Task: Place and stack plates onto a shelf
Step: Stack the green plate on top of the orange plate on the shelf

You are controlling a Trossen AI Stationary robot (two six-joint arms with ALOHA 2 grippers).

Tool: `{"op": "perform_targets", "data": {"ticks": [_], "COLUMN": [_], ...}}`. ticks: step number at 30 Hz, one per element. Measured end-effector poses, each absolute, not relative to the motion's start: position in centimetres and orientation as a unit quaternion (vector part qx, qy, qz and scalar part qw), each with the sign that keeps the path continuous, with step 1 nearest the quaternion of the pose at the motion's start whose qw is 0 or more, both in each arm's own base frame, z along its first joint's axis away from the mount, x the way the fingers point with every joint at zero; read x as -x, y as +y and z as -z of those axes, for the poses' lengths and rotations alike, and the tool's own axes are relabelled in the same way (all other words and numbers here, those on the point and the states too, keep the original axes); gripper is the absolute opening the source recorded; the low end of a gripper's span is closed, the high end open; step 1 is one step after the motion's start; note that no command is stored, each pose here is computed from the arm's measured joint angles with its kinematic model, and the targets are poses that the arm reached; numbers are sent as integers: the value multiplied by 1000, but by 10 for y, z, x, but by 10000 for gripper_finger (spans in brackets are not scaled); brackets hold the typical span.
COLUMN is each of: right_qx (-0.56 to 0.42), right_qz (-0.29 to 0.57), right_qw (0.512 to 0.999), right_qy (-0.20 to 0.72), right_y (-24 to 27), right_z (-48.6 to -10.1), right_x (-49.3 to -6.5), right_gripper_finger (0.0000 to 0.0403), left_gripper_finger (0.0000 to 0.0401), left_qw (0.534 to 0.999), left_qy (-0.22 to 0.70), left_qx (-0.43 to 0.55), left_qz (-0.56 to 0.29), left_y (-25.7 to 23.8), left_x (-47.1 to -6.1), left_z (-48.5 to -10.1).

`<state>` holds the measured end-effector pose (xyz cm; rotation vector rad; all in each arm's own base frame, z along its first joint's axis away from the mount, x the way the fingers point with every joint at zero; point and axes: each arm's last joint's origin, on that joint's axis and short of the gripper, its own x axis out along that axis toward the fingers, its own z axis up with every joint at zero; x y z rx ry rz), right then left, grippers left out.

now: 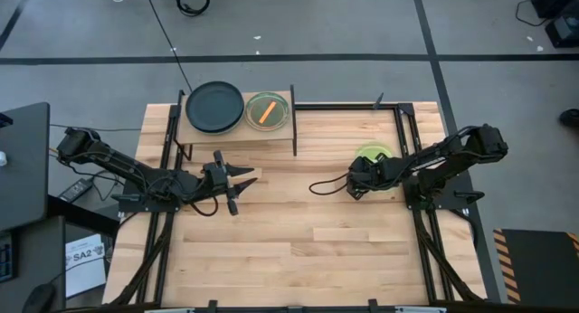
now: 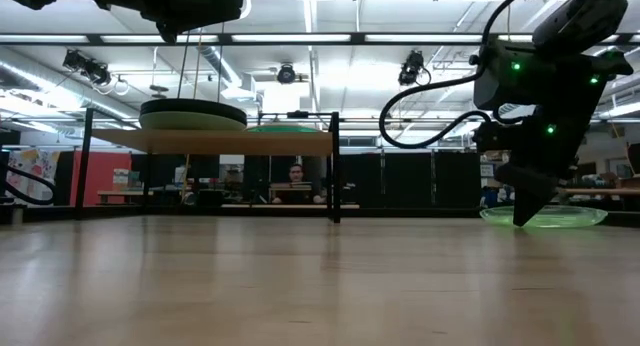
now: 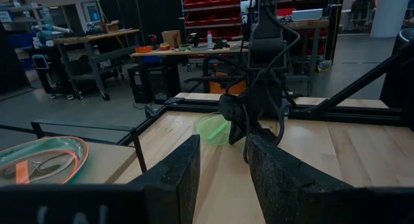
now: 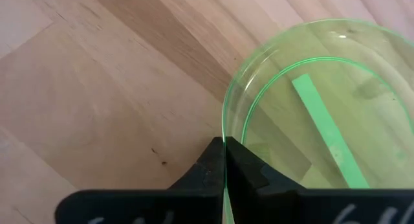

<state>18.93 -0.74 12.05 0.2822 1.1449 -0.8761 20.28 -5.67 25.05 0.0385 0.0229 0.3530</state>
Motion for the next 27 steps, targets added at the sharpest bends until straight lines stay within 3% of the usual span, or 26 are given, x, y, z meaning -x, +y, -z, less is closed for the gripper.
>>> {"op": "perform_targets", "data": {"ticks": [11, 27], "right_qx": [-129, -103], "right_qz": [388, 339], "right_qw": [751, 803], "right_qy": [519, 479], "right_y": [-7, -6], "right_z": [-128, -181], "right_x": [-198, -239], "right_gripper_finger": [9, 8], "left_gripper_finger": [137, 137], "left_qw": [984, 984], "left_qy": [11, 11], "left_qx": [-19, -19], "left_qz": [-176, -176], "left_y": [-57, -57], "left_x": [-203, -203], "left_z": [-251, -251]}}
